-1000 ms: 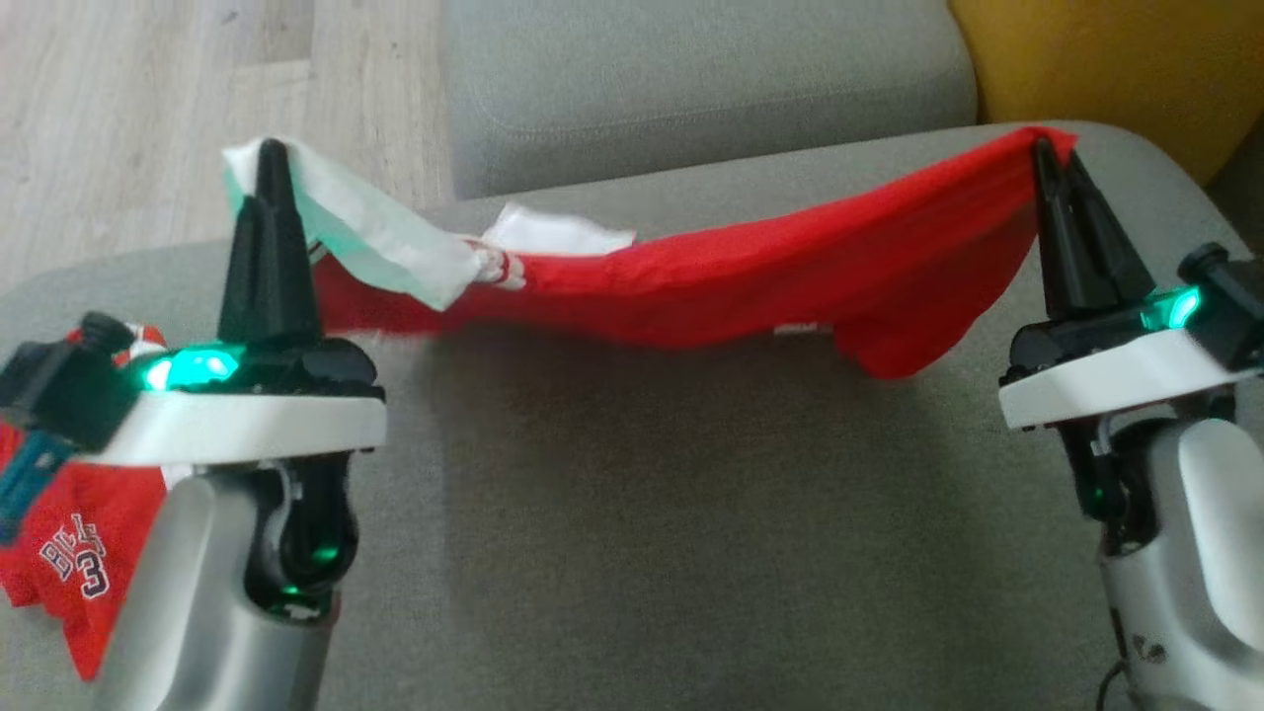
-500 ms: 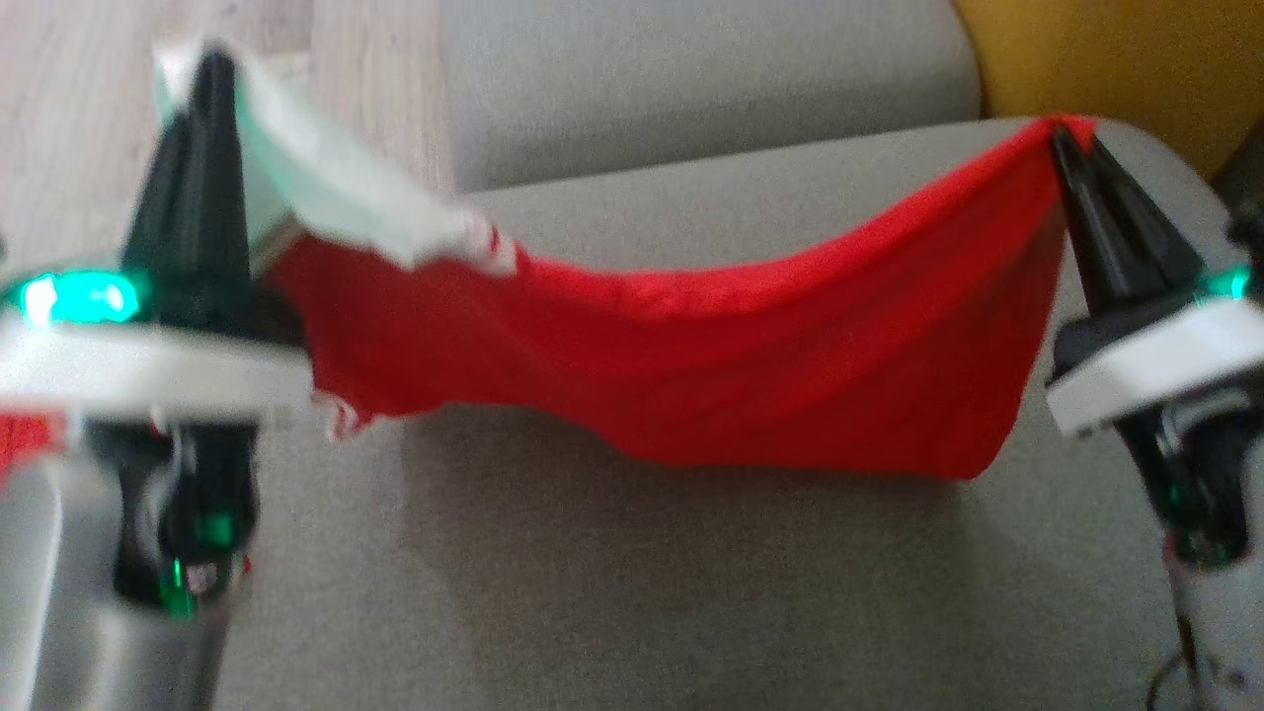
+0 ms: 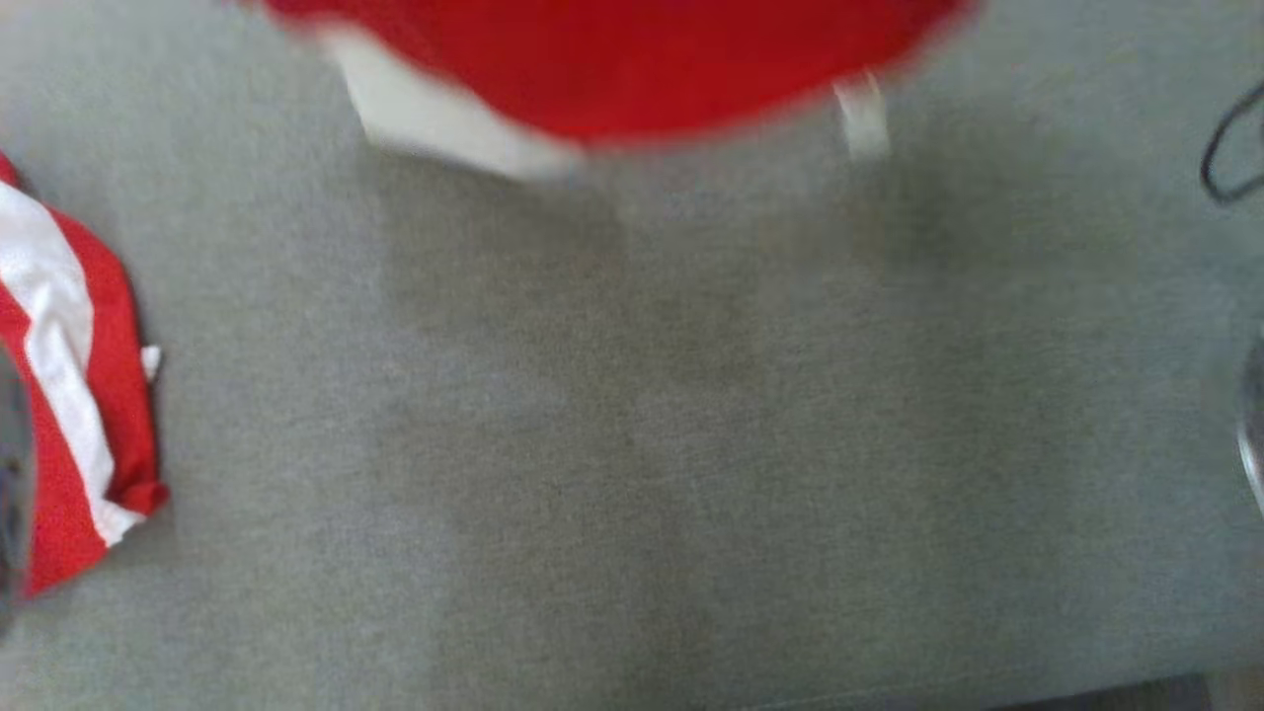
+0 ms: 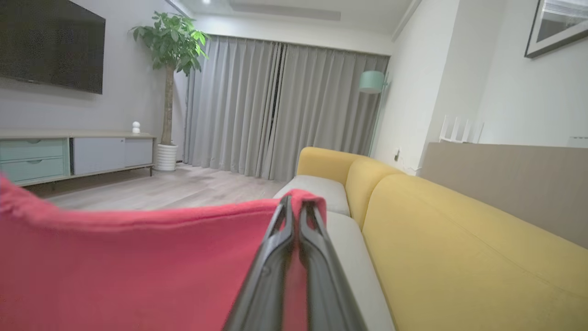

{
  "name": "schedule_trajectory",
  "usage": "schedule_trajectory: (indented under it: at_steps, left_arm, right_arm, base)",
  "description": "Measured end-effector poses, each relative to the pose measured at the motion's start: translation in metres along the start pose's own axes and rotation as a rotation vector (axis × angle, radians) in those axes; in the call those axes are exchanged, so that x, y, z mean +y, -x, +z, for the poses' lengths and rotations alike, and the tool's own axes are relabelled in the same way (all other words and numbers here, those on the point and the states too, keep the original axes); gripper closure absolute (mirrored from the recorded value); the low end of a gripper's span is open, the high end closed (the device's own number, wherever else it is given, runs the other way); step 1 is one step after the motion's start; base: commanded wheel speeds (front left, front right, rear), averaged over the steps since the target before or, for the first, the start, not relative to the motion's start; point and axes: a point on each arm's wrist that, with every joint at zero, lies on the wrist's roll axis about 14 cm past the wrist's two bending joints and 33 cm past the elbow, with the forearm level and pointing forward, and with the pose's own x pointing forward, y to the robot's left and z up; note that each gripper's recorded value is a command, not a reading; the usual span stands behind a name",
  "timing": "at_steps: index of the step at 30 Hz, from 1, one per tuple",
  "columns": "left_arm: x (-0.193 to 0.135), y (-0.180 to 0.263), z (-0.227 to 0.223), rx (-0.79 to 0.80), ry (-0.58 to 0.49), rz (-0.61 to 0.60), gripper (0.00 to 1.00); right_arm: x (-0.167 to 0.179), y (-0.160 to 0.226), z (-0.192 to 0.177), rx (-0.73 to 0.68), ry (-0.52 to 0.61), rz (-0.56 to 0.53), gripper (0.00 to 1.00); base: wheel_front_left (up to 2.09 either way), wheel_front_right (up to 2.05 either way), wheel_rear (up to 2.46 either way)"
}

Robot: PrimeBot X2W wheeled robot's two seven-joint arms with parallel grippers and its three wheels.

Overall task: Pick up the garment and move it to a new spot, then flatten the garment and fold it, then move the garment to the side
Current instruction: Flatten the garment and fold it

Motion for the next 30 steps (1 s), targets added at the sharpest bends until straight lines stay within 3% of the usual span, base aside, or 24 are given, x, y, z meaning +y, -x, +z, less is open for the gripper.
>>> schedule_trajectory:
  at_steps: [7, 11, 17, 23, 30]
  left_arm:
    - [0.005, -0.033, 0.034, -0.225, -0.029, -0.005, 1.0]
    - [-0.003, -0.041, 0.045, -0.262, 0.005, -0.024, 1.0]
    - [-0.014, -0.033, -0.019, -0.122, 0.029, -0.056, 1.0]
    - [0.013, 0.021, -0.106, 0.1, 0.03, -0.009, 1.0]
    - [0.019, 0.111, -0.157, 0.313, 0.004, -0.045, 1.0]
  right_arm:
    - [0.002, -0.031, -0.027, -0.091, -0.027, -0.035, 1.0]
    - [0.003, -0.031, -0.048, -0.07, -0.029, -0.044, 1.0]
    - [0.009, -0.022, -0.109, 0.067, -0.059, -0.05, 1.0]
    - [0.039, 0.026, -0.193, 0.29, -0.071, 0.007, 1.0]
    - [0.058, 0.078, -0.219, 0.425, -0.055, 0.071, 1.0]
  base:
    - [0.0, 0.0, 0.0]
    - [0.0, 0.0, 0.0]
    - [0.0, 0.0, 0.0]
    - [0.0, 0.0, 0.0]
    - [0.0, 0.0, 0.0]
